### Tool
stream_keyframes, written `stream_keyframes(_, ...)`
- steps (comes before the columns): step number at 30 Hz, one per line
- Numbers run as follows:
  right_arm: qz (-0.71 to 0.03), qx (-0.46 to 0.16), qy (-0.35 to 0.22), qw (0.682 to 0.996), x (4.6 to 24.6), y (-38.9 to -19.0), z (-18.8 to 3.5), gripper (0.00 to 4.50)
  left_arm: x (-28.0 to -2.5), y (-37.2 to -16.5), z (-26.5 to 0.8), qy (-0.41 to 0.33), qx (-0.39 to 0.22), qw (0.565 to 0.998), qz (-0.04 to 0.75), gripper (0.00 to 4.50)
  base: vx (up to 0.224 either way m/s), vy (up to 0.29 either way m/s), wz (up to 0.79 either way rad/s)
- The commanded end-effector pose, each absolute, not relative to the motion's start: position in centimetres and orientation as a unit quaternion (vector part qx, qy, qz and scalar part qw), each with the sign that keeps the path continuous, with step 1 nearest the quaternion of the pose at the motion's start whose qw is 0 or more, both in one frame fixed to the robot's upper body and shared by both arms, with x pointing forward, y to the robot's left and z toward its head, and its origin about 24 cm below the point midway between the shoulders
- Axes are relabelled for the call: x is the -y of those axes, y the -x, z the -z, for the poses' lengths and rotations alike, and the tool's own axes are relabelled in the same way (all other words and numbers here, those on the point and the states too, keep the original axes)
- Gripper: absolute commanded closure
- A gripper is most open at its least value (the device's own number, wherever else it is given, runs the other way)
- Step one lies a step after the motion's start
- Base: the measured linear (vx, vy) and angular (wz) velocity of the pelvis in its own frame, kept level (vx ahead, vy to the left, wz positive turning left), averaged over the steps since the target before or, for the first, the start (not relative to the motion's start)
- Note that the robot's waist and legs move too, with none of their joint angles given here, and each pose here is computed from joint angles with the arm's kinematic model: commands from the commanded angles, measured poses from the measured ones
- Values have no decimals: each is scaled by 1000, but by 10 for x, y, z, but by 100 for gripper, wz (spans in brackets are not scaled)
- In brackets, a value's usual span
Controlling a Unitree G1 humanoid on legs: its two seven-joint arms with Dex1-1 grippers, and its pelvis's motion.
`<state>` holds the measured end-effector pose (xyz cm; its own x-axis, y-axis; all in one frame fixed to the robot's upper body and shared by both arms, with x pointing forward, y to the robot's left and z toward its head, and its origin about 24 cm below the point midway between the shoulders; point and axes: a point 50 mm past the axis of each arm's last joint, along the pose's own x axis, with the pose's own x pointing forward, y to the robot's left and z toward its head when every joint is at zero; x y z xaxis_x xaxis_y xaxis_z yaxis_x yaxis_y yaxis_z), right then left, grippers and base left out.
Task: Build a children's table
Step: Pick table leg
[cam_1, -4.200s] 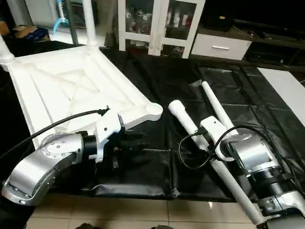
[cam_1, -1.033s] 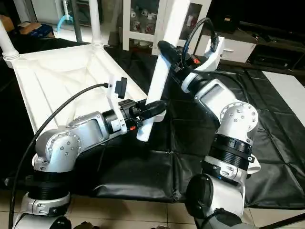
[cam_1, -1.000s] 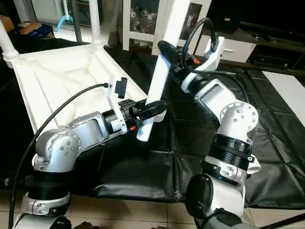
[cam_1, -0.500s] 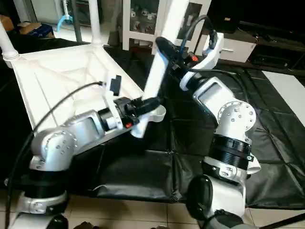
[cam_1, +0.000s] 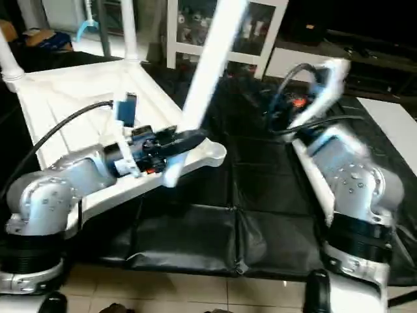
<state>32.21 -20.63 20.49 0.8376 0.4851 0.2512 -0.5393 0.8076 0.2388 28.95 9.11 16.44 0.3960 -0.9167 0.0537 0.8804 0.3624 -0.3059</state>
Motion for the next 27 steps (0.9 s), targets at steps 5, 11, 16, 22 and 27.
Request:
stream_keyframes(5,-238,174,198,935,209,-313,-234,98,-115,-311,-159,7,-94,888,449,301,0,0,0)
stream_keyframes(11,-275,189,387,860,191,-309,-252,47,-151,-332,-173,-126,-104,917,363,302,0,0,0)
stream_keyframes(16,-265,176,503,804,177,-328,-235,16,-151,-333,-176,-221,-105,899,362,302,0,0,0)
stream_keyframes(22,-247,184,597,741,165,-355,-225,16,-144,-331,-173,-306,-116,866,378,302,0,0,0)
stream_keyframes(27,-242,146,674,683,167,-371,-214,16,-147,-335,-176,-348,-116,856,364,302,0,0,0)
